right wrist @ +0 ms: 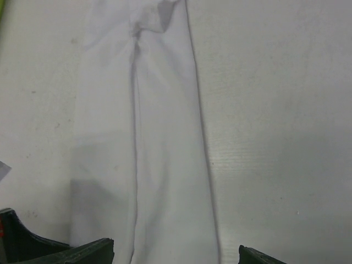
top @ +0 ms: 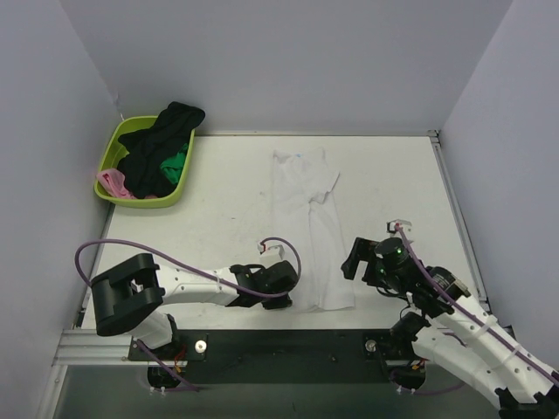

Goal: Fold and stack the t-shirts

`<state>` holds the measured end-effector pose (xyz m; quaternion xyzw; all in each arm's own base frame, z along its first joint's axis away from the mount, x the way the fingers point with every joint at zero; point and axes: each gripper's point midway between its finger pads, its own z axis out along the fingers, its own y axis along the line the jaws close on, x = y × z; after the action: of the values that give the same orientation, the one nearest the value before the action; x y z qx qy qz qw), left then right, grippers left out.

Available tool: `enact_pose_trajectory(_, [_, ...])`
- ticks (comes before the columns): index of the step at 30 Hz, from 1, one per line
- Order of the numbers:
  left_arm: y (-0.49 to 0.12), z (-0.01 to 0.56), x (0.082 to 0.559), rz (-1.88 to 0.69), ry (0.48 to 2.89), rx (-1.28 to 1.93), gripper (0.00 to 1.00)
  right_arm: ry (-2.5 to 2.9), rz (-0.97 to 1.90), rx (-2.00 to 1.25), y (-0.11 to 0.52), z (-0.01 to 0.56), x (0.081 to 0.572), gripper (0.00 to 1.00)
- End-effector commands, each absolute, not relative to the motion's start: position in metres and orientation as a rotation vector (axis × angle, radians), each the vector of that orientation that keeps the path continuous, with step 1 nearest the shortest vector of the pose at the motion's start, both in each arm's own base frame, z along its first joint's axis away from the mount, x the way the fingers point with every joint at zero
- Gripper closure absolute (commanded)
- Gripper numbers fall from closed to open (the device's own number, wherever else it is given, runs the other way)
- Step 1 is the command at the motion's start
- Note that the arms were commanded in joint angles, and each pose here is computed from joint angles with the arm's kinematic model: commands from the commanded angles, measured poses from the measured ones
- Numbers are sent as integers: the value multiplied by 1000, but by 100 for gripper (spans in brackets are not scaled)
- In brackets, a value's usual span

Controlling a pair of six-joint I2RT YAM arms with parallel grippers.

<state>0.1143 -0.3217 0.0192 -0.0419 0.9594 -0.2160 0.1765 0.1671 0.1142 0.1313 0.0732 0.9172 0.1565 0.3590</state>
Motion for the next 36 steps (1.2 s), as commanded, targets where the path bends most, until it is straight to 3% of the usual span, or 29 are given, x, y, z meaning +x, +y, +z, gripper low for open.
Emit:
enact_pose_trajectory(1, [-290,3,116,-440,2736,-120,100,2557,325,223,111,85,139,7])
enact_pose_trajectory(15, [-286,6,116,-514,2718,-142,100,2698,280,366,100,23,101,34])
enact_pose_trajectory(36, [-287,-9,110,-548,2747,-145,100,2710,230,372,111,5,110,36])
